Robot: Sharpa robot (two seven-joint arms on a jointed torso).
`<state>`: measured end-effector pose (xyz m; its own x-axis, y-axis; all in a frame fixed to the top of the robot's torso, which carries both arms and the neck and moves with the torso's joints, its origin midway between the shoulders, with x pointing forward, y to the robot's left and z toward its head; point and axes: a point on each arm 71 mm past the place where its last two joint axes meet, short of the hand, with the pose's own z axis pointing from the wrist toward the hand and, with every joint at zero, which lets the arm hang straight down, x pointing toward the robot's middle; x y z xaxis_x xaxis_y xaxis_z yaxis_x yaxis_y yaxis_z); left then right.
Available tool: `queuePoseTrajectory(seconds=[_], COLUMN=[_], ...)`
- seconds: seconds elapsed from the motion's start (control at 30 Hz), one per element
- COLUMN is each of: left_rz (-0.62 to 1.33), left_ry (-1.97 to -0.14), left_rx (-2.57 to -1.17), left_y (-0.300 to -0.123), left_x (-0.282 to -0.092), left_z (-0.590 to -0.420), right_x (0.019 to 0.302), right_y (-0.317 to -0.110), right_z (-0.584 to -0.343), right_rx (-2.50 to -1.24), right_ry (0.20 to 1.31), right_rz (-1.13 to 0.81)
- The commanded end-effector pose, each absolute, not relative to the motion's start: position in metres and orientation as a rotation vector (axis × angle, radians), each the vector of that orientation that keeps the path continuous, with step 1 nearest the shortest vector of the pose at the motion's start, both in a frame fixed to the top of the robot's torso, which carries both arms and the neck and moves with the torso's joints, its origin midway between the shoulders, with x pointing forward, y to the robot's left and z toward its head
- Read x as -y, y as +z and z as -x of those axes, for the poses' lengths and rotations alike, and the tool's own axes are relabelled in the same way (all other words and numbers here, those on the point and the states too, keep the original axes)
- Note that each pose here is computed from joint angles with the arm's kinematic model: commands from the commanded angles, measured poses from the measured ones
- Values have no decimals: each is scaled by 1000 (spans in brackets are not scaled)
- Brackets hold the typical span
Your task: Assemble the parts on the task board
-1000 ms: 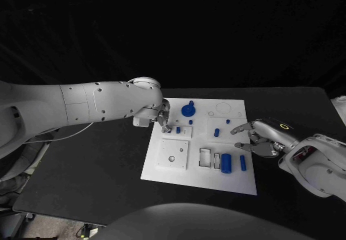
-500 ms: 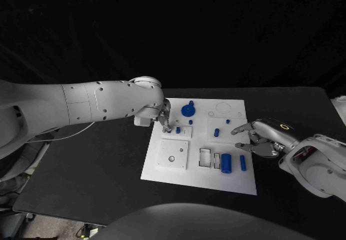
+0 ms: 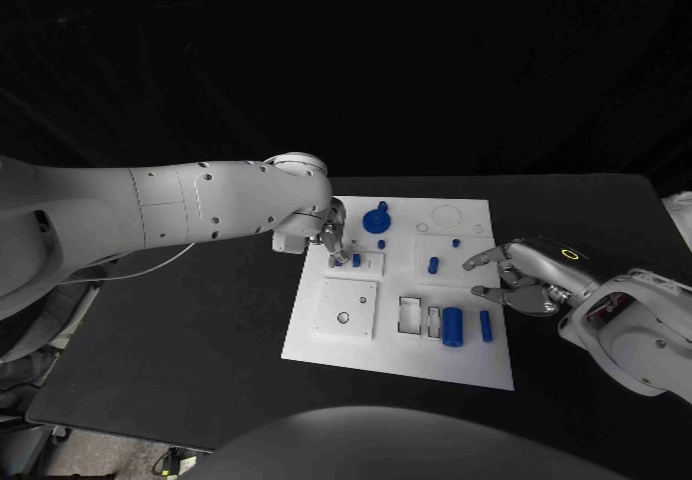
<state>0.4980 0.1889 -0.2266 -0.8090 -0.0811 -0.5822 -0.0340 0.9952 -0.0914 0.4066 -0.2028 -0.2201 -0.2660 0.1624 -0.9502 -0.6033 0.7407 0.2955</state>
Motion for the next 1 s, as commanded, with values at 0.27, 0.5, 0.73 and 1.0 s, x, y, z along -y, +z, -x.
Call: queuePoseTrajectory(seconds=[0.27,0.5,0.73,1.0], left_rz=[104,123,139,149], left_ry=[79,78,73,73], left_rx=[-2566,-2544,-2531,-2517], left_y=[-235,-234,-233,-233], left_x=[-196,-200,-202,-206], left_z=[-492,-493,-493,-493], right_x=[203,203,203,204], right_y=[-222,-223,-225,-226], right_z=[-406,-406,-405,-405], right_rx=[-1705,-1706,-1714,-1716], right_ry=[754,753,752,752], right_rz=[371,370,369,367])
